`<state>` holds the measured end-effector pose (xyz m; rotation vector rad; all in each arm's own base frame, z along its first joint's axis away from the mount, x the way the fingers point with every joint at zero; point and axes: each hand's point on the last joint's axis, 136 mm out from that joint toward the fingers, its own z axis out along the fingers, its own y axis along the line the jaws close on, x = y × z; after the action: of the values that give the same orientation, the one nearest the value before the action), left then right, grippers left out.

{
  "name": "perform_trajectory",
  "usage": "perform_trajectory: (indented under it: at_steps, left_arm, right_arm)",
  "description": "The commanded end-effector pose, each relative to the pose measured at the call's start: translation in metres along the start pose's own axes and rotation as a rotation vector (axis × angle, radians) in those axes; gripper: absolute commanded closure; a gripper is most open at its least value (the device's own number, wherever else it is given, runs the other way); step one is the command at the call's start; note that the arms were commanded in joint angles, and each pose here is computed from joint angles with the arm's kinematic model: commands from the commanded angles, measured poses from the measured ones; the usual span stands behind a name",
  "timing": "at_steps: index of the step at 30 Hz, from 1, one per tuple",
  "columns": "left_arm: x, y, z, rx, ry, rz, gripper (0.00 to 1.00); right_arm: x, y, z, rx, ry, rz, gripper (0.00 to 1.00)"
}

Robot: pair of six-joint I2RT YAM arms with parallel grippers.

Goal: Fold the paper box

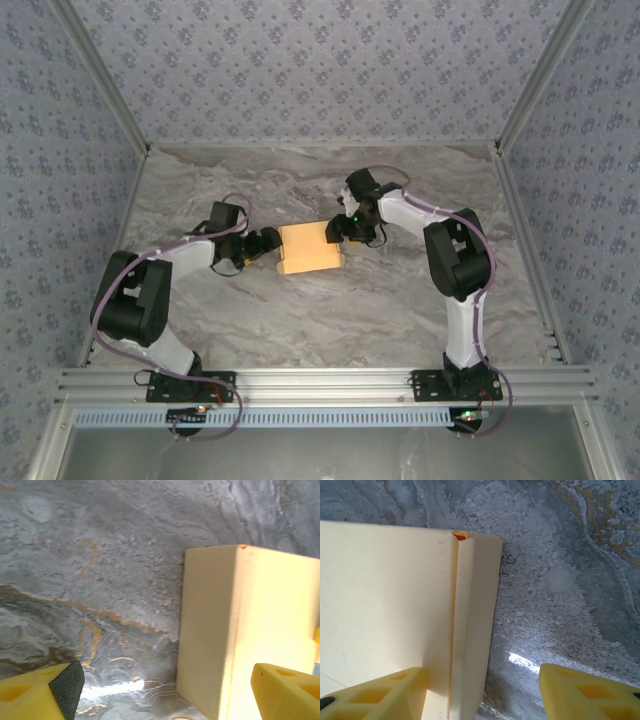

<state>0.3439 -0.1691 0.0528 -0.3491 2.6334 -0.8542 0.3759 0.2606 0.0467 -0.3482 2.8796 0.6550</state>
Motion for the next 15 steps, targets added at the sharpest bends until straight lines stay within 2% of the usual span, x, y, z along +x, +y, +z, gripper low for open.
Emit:
perform_trajectory:
  at_steps: [1, 8, 12, 15]
  left_arm:
    - [0.0, -0.014, 0.005, 0.057, 0.007, -0.009, 0.12]
    - [0.018, -0.007, 0.026, 0.02, 0.05, 0.059, 0.2]
    - [0.022, 0.008, 0.031, -0.012, 0.051, 0.077, 0.36]
    - [0.026, 0.01, 0.034, 0.038, 0.07, 0.079, 0.46]
  right_arm:
    - [0.018, -0.02, 0.007, 0.11, 0.042, -0.017, 0.38]
    - [-0.005, 0.003, -0.028, -0.104, -0.095, 0.087, 0.35]
    - [-0.01, 0.004, -0.047, -0.239, -0.122, 0.158, 0.31]
    - [-0.007, 0.003, -0.048, -0.344, -0.088, 0.217, 0.3]
